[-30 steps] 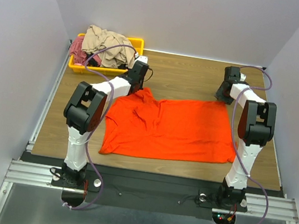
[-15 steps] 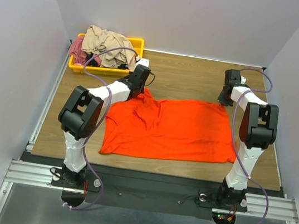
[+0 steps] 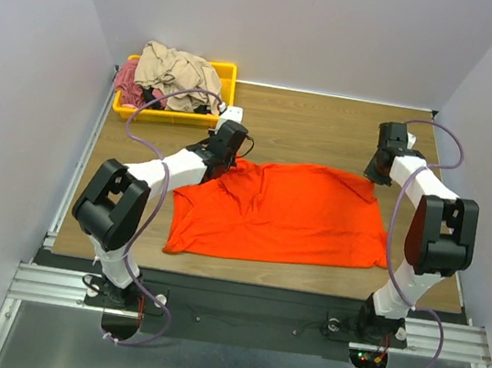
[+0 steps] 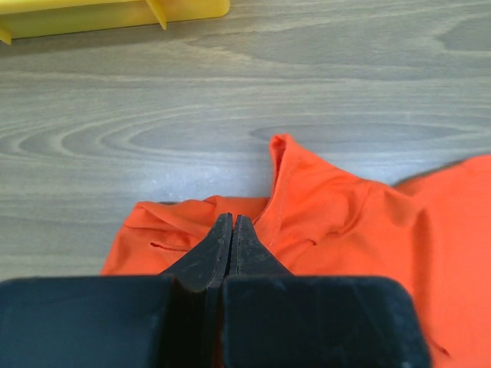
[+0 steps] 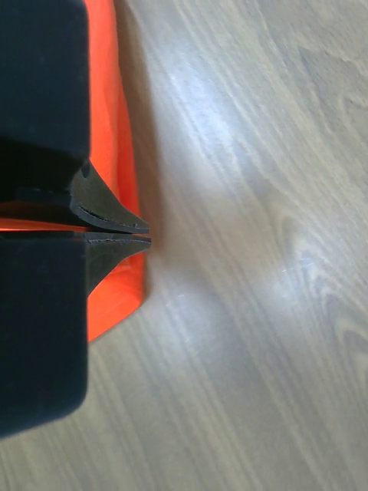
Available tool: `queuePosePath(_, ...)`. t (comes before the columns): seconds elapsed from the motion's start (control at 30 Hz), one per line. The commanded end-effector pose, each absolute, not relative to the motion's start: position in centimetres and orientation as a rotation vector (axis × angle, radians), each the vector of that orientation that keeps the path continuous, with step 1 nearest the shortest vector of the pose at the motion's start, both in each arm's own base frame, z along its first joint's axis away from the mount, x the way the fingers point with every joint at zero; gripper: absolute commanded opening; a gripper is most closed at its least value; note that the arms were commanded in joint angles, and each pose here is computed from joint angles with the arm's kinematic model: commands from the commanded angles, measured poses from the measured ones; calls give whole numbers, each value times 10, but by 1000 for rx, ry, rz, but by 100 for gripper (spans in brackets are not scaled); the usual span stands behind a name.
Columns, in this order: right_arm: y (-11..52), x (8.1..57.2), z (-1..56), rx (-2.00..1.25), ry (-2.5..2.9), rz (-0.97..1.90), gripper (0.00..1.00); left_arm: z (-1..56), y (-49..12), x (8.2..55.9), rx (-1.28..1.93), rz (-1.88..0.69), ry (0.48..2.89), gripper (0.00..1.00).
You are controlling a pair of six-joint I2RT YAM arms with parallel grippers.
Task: Fold and stack the t-shirts
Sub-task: Fold the other side of the tshirt into a rectangle
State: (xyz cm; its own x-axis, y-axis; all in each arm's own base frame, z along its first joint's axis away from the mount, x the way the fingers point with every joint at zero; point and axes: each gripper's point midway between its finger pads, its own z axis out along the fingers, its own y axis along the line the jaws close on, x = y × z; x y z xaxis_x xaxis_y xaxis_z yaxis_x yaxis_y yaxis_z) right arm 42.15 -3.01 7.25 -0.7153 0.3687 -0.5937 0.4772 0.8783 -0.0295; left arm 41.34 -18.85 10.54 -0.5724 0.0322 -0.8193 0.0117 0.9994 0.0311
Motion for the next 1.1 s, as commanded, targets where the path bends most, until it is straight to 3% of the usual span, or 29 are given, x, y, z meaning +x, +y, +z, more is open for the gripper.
queuePosePath(0.0,-25,417,98,606,2383,-200,0,142,-188,403,-47,10,2081,0)
queuePosePath(0.6,-31,372,135,605,2294,-201,1,157,-170,335,-197,-153,2059,0)
queuePosePath(1.07,-51,327,114,670,2342,-369,0,84,-151,269,-328,-167,2234,0)
